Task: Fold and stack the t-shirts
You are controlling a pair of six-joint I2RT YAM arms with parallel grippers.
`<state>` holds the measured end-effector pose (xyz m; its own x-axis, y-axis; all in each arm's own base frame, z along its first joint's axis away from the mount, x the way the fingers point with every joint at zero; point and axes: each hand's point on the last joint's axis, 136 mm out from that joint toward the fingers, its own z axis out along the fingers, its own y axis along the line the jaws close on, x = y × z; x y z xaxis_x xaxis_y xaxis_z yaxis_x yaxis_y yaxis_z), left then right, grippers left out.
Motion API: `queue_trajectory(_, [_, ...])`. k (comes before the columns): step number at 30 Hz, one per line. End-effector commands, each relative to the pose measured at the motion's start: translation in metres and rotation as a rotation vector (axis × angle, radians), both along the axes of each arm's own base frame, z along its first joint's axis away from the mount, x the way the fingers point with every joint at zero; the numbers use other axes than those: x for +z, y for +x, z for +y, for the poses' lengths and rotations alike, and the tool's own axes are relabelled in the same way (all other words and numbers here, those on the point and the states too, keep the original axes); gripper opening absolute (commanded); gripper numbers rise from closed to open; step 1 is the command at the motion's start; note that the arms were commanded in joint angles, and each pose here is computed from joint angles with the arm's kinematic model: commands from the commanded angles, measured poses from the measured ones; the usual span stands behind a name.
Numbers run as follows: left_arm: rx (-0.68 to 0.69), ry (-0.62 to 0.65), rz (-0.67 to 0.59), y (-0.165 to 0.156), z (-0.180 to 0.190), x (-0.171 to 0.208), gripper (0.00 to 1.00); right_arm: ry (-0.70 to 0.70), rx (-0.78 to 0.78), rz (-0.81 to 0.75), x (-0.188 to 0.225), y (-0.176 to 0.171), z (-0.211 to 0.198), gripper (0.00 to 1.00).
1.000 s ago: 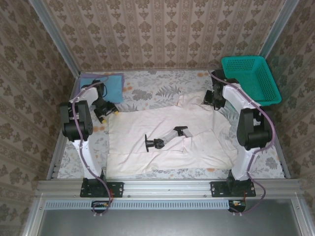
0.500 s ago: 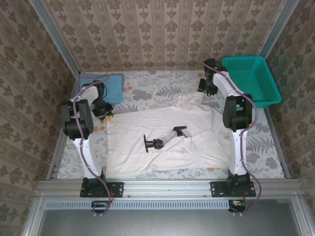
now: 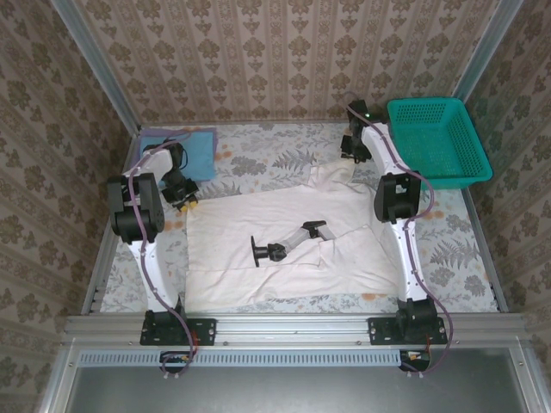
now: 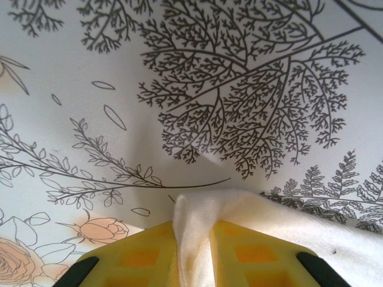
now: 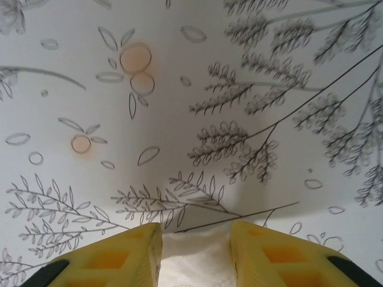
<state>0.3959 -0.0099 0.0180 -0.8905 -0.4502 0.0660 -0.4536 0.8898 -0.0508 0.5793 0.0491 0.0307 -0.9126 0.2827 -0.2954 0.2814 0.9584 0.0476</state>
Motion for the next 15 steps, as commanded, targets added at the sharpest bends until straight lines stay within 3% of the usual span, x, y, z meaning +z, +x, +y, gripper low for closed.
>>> queue_trajectory(1, [-0.033, -0.015, -0.090, 0.028, -0.005, -0.008, 0.21, -0.026, 0.031, 0.105, -0.011, -0.023, 0.004, 0.37])
queue_trajectory(5, [-0.041, -0.023, -0.097, 0.030, -0.007, -0.006, 0.23, -0.036, 0.055, 0.126, -0.016, -0.027, 0.007, 0.33])
queue_trajectory(11, [-0.041, -0.030, -0.108, 0.030, -0.008, -0.002, 0.23, 0.017, 0.070, 0.101, -0.013, -0.022, 0.019, 0.02])
queue_trajectory(15, [-0.038, -0.036, -0.119, 0.029, -0.009, 0.001, 0.23, 0.022, 0.094, -0.023, 0.019, -0.001, 0.027, 0.00])
